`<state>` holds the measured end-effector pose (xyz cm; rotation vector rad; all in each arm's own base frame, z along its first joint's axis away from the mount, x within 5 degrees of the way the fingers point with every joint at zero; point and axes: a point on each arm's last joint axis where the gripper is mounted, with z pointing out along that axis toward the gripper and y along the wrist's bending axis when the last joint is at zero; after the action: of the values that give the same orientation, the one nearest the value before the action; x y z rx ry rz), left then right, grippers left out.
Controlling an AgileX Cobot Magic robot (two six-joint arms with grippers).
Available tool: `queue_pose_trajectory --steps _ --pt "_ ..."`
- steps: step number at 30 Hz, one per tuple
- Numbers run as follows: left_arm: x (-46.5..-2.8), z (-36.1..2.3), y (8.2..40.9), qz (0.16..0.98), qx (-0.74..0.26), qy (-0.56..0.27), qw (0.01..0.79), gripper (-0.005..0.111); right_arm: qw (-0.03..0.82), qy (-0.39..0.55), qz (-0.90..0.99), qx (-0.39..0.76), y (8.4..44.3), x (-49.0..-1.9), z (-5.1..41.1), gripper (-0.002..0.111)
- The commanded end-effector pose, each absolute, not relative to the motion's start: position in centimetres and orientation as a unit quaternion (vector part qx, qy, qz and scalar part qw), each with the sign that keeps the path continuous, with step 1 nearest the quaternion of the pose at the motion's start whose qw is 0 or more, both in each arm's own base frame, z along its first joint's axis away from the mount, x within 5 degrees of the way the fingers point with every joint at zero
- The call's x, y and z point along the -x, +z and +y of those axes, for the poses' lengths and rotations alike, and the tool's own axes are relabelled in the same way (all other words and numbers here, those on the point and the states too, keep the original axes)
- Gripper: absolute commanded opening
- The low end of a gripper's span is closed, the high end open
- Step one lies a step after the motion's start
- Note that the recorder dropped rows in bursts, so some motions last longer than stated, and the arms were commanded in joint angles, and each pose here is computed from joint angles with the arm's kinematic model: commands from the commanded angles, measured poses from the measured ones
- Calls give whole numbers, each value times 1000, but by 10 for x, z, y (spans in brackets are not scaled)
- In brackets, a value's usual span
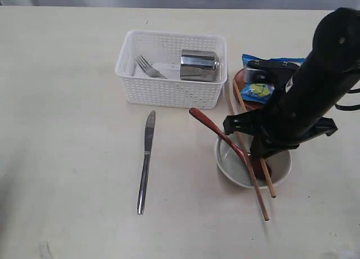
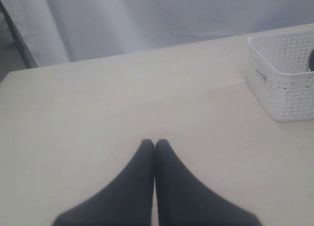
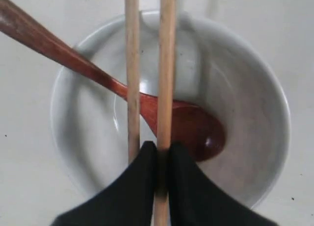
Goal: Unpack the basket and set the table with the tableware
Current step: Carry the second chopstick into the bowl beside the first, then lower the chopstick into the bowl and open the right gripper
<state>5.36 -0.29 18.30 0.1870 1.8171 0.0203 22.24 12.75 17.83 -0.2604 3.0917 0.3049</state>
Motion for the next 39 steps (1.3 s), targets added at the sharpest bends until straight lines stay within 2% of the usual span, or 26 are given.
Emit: queue_pose_trajectory --steps 1,25,27,28,30,31,34,39 --pt "-54 -3 182 787 -78 5 612 0 5 93 992 83 173 -219 125 0" --pt "-54 -3 182 787 -78 5 612 0 -13 100 992 71 169 -213 124 1" --pt "-54 -3 182 787 -78 5 612 0 -13 100 992 71 169 -213 124 14" --pt "-54 -3 182 787 -78 5 612 0 -13 100 992 71 169 -213 124 27" --pt "-54 -3 182 787 -78 5 612 0 -13 100 992 71 169 -213 124 43" --pt "-54 -3 182 787 -78 5 612 0 -13 100 992 71 169 -213 124 45" --pt "-54 -3 182 787 -78 5 612 0 -17 91 992 83 173 -213 123 42" --pt "-54 -3 182 787 -78 5 612 0 -13 48 991 122 211 -234 125 37"
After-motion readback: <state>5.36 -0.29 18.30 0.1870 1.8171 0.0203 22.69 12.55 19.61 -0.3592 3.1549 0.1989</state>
